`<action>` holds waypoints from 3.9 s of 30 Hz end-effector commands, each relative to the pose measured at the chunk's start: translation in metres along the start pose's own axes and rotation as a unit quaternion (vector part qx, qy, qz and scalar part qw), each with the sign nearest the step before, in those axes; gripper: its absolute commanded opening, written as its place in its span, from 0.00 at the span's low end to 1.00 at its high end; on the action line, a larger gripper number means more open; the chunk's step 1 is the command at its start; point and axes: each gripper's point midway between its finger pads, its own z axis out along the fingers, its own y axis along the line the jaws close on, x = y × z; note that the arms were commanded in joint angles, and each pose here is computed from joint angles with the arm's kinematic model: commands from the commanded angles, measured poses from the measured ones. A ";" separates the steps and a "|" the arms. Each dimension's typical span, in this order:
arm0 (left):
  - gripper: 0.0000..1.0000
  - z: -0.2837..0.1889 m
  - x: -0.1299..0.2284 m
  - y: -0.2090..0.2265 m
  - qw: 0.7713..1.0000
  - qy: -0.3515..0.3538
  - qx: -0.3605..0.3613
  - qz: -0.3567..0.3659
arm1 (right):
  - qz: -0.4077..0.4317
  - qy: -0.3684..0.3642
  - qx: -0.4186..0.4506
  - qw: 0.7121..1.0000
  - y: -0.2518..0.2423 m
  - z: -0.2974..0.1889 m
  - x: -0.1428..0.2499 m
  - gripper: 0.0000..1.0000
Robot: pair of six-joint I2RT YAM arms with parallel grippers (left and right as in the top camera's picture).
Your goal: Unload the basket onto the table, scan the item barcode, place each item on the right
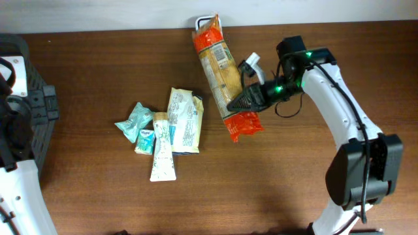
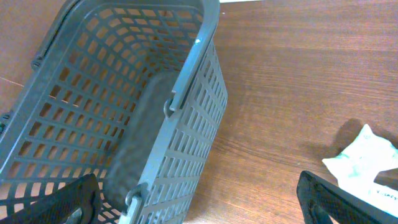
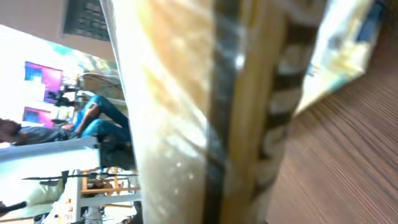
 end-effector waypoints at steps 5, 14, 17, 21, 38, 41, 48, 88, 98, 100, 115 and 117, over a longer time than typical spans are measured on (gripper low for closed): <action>0.99 -0.001 -0.001 0.000 1.000 -0.003 0.002 0.004 | -0.064 -0.035 0.043 0.996 0.021 -0.015 -0.026 0.04; 0.99 -0.001 -0.001 0.000 1.000 -0.003 0.002 0.004 | -0.223 -0.134 0.752 0.605 -0.101 -0.078 -0.171 0.04; 0.99 -0.001 -0.001 0.000 1.000 -0.003 0.002 0.004 | -0.259 -0.113 0.827 0.486 -0.134 -0.085 -0.193 0.04; 0.99 -0.001 -0.001 0.000 1.000 -0.003 0.002 0.004 | -0.267 -0.093 0.869 0.407 -0.185 -0.088 -0.192 0.04; 0.99 -0.001 -0.001 0.000 1.000 -0.003 0.002 0.004 | -0.272 -0.073 0.865 0.415 -0.222 -0.081 -0.181 0.04; 0.99 -0.001 -0.001 0.000 1.000 -0.003 0.002 0.004 | -0.274 -0.087 0.865 0.411 -0.209 -0.075 -0.186 0.04; 0.99 -0.001 -0.001 0.000 1.000 -0.003 0.002 0.004 | -0.236 -0.169 0.843 0.454 -0.092 -0.127 -0.203 0.04; 0.99 -0.001 -0.001 0.000 1.000 -0.003 0.002 0.004 | 0.309 -0.110 0.333 0.884 -0.158 -0.180 0.023 0.80; 0.99 -0.001 -0.001 0.000 1.000 -0.003 0.002 0.004 | 0.134 -0.055 0.252 0.957 -0.121 0.110 -0.034 0.80; 0.99 -0.001 -0.001 0.000 1.000 -0.003 0.002 0.004 | 0.137 -0.043 0.245 0.959 -0.129 0.139 -0.027 0.80; 0.99 -0.001 -0.001 0.000 1.000 -0.003 0.002 0.004 | 0.209 -0.034 0.236 0.948 -0.174 0.188 -0.002 0.11; 0.99 -0.001 -0.001 0.000 1.000 -0.003 0.002 0.004 | 0.212 -0.032 0.237 0.948 -0.175 0.187 -0.001 0.04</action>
